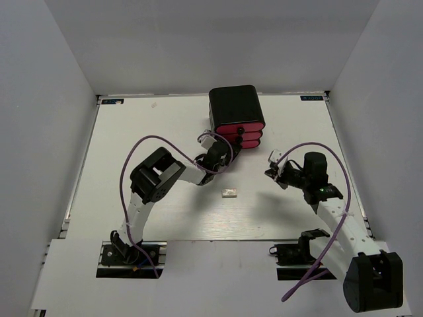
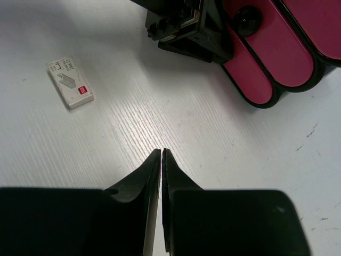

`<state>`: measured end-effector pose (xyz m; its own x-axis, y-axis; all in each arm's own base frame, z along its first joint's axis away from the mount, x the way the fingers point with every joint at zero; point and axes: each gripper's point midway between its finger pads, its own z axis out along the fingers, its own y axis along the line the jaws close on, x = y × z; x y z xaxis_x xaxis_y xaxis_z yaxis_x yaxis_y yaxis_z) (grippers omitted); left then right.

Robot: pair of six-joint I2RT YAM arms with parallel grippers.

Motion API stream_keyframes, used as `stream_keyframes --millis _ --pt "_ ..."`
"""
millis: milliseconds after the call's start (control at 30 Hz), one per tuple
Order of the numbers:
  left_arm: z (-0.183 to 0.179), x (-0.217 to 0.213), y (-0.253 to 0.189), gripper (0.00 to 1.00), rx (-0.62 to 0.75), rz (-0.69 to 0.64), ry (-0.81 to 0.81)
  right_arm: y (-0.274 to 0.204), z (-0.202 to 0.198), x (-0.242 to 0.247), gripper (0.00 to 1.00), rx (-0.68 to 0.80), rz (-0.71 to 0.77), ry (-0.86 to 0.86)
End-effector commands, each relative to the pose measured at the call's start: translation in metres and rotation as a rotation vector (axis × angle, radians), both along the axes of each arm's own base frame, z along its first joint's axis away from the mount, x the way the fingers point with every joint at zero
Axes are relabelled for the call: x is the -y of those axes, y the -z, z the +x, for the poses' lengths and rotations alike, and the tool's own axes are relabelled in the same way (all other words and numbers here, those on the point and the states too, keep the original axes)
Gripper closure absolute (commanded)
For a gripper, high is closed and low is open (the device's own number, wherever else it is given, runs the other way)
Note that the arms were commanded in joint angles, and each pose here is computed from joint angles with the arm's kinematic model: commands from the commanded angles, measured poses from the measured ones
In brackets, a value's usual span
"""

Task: Sort the stationery into containers
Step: Open the drawer

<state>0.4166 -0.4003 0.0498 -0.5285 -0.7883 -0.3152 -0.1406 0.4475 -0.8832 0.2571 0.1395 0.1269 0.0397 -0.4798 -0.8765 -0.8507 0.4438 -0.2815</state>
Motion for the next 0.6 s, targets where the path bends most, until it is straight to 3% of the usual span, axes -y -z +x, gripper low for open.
stream_keyframes --millis 0,100,300,567 --pt "0.003 -0.002 0.001 0.6 -0.01 0.012 -0.009 -0.003 -0.003 -0.002 0.9 0.016 0.014 -0.022" --pt "0.001 -0.004 0.005 0.69 -0.016 0.018 -0.009 -0.002 -0.003 -0.002 0.9 0.017 0.01 -0.027" --pt "-0.023 -0.01 0.01 0.72 -0.03 0.026 0.021 0.004 -0.008 -0.003 0.89 0.023 -0.006 -0.053" --pt "-0.061 -0.015 0.009 0.75 -0.043 0.02 0.087 0.014 -0.017 -0.004 0.72 0.023 -0.024 -0.1"
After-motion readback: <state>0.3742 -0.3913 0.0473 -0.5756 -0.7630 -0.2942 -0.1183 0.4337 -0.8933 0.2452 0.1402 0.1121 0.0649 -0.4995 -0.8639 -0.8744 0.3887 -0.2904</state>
